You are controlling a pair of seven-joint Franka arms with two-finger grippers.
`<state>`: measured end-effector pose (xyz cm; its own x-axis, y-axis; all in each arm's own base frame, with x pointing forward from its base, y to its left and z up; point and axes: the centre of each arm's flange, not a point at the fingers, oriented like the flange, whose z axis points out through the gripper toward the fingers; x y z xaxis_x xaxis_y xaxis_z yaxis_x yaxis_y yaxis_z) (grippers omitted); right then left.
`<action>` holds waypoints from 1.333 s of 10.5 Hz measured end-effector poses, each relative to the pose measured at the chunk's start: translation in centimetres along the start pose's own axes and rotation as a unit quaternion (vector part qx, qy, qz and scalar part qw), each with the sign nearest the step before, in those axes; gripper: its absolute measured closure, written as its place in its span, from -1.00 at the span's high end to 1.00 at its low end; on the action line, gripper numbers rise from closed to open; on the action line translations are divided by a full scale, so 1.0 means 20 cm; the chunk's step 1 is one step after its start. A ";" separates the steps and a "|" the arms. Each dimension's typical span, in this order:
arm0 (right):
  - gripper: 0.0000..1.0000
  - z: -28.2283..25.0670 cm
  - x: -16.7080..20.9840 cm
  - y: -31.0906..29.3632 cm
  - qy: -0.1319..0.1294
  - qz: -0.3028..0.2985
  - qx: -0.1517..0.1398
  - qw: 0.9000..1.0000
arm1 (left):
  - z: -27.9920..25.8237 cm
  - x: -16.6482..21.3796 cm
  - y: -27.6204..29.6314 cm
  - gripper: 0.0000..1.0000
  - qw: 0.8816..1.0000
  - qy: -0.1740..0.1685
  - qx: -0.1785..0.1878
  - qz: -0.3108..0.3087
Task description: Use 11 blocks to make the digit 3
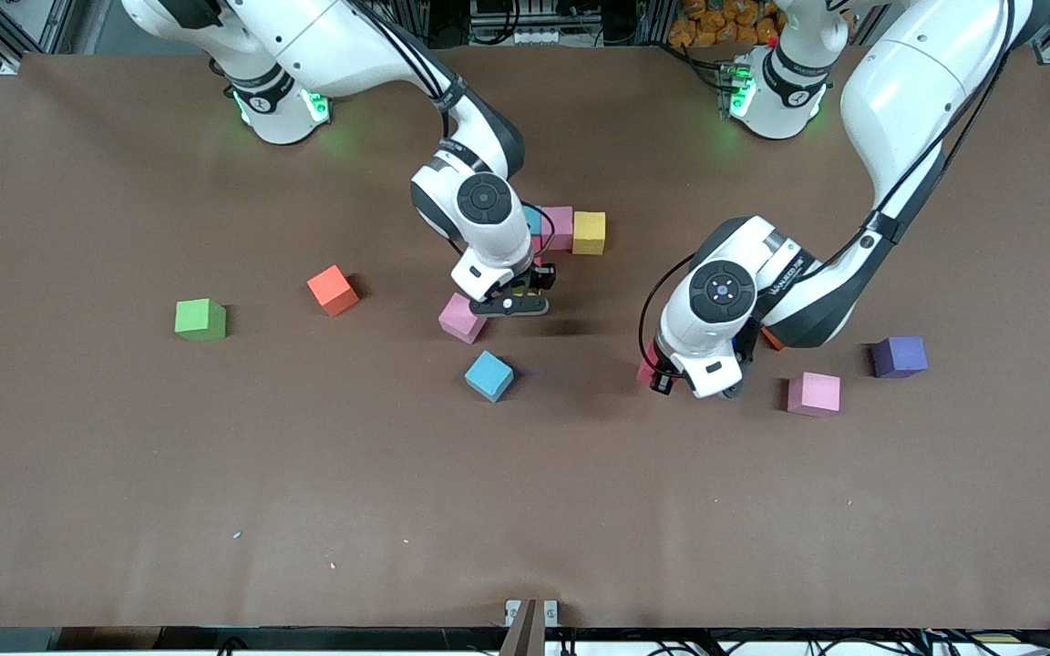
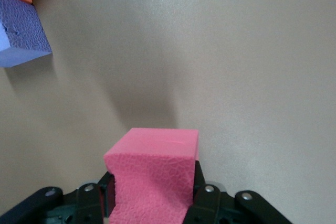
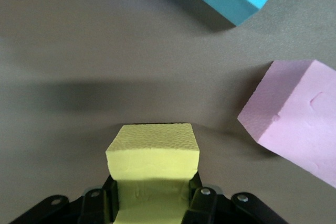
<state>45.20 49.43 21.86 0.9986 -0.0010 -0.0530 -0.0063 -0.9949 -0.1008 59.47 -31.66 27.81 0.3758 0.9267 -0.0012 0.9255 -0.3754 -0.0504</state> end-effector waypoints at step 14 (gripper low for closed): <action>0.05 0.04 -0.06 -0.02 -0.005 0.004 -0.008 1.000 | -0.03 0.00 0.02 0.08 1.000 -0.001 -0.007 -0.002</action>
<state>43.94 49.93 21.22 0.9979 -0.0089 -0.0638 -0.0144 -0.9962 -0.0853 59.86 -31.74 28.43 0.3725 0.9280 -0.0022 0.9274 -0.3723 -0.0369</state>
